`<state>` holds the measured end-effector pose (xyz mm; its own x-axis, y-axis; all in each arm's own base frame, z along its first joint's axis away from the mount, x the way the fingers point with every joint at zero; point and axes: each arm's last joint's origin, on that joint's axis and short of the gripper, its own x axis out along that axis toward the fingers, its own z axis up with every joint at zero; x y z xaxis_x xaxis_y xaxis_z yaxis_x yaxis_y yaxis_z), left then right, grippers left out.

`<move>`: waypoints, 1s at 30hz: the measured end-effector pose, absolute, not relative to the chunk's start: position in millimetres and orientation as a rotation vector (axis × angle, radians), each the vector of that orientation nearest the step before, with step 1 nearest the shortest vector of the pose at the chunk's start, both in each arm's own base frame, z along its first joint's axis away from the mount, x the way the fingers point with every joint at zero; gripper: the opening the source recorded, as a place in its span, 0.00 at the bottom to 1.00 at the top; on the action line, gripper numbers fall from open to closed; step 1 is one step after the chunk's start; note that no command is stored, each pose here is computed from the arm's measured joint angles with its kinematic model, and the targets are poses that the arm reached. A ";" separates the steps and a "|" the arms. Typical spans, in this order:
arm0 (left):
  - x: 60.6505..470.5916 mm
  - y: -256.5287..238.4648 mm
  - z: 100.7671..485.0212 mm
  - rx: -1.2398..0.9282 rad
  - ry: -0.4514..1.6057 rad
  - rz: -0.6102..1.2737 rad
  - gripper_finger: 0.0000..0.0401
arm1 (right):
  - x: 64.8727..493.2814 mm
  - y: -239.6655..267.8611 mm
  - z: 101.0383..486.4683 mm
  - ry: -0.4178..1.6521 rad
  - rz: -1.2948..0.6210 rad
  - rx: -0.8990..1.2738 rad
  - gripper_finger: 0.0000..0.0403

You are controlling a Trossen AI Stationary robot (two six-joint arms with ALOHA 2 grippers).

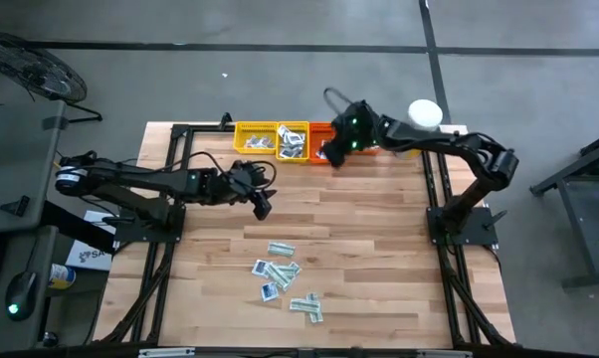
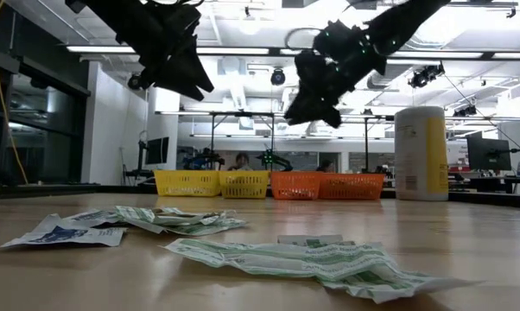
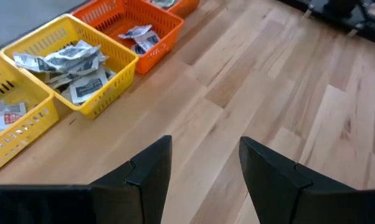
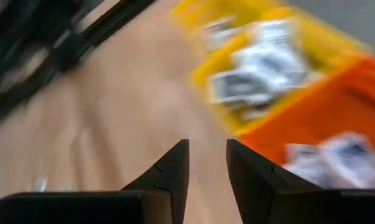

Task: Pick & Place First Aid Supplies
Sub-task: Put the green pad into the right orange bin

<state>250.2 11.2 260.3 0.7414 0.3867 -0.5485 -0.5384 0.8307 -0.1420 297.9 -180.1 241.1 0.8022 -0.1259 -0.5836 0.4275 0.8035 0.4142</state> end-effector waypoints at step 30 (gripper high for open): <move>228.8 10.2 259.2 -0.639 0.574 0.632 0.46 | 343.5 -5.1 233.6 0.756 0.034 -0.175 0.33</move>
